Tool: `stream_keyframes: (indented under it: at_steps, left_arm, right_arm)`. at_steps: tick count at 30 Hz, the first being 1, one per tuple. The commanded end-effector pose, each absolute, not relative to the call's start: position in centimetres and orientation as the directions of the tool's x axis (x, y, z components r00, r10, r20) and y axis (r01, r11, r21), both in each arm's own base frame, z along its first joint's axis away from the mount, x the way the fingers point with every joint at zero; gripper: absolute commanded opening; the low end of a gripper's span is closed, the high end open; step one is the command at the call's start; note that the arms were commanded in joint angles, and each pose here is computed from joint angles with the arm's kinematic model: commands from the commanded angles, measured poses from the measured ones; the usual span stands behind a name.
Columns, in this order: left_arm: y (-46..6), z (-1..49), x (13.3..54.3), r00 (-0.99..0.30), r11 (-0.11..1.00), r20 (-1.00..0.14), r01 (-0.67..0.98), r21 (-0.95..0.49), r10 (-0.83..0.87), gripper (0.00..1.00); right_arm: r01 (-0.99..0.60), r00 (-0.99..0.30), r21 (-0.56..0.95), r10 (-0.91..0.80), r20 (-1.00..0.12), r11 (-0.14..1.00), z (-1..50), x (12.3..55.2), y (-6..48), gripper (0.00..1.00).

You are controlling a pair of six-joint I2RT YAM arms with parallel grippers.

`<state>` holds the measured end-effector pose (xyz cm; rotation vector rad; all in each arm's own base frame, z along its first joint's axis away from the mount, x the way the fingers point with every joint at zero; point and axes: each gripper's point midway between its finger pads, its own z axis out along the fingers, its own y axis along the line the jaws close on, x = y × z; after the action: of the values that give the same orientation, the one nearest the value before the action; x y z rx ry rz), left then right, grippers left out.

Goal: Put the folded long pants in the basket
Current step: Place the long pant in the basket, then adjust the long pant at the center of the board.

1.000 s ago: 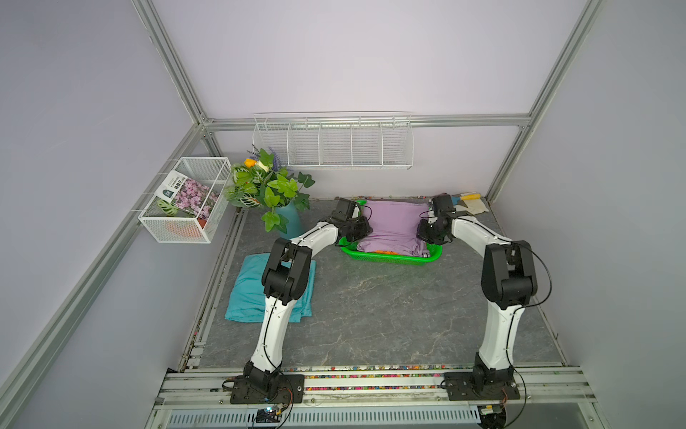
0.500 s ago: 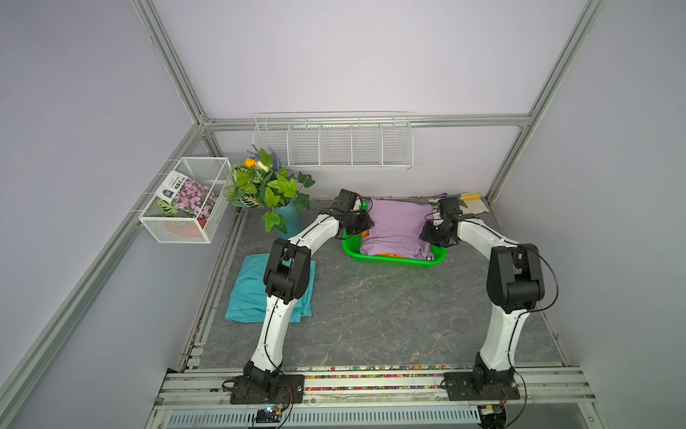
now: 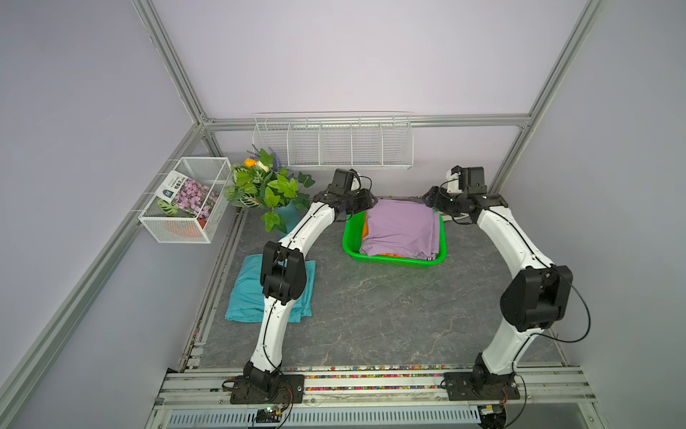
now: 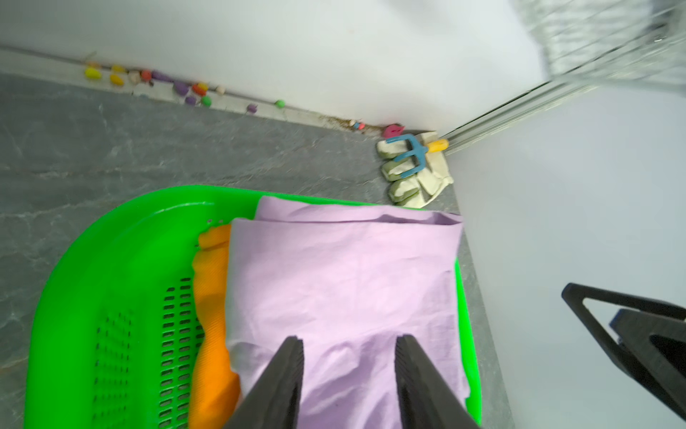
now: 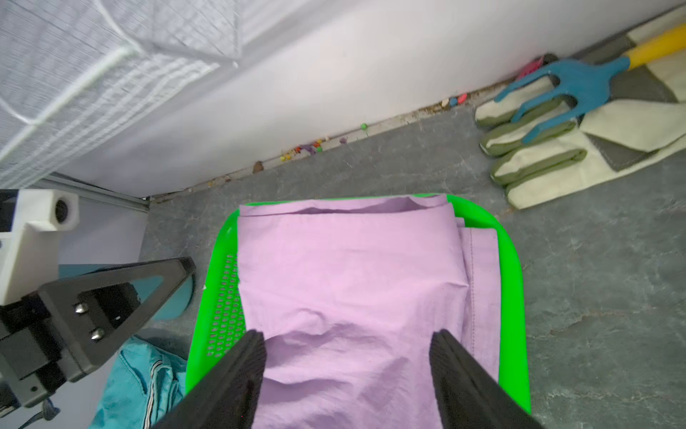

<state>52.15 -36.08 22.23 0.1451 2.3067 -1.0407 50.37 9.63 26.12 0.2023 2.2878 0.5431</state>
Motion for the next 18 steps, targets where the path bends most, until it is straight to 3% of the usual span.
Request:
stream_keyframes:
  at_steps: [1,7,11,18]
  left_arm:
    - [-36.3,27.7,50.3,-0.765,0.642,-0.635,0.433,-0.633,-0.109,0.45]
    - [-34.8,27.6,45.8,-0.751,0.645,-0.658,0.481,-0.594,-0.045,0.44]
    - [-30.3,25.9,42.3,-0.699,0.731,-0.712,0.453,-0.511,-0.065,0.45]
    - [-18.4,22.8,37.5,-0.673,0.921,-0.710,0.109,-0.373,-0.208,0.46]
  right_arm:
    - [-0.048,-0.710,0.385,0.240,-0.662,0.922,27.1,48.2,10.2,0.74]
    - [-0.207,-0.735,0.321,0.070,-0.675,0.924,26.7,43.4,16.7,0.72]
    - [-0.307,-0.742,0.325,-0.011,-0.670,0.895,24.9,39.6,21.5,0.72]
    - [-0.390,-0.762,0.341,-0.092,-0.641,0.856,21.4,34.7,26.9,0.72]
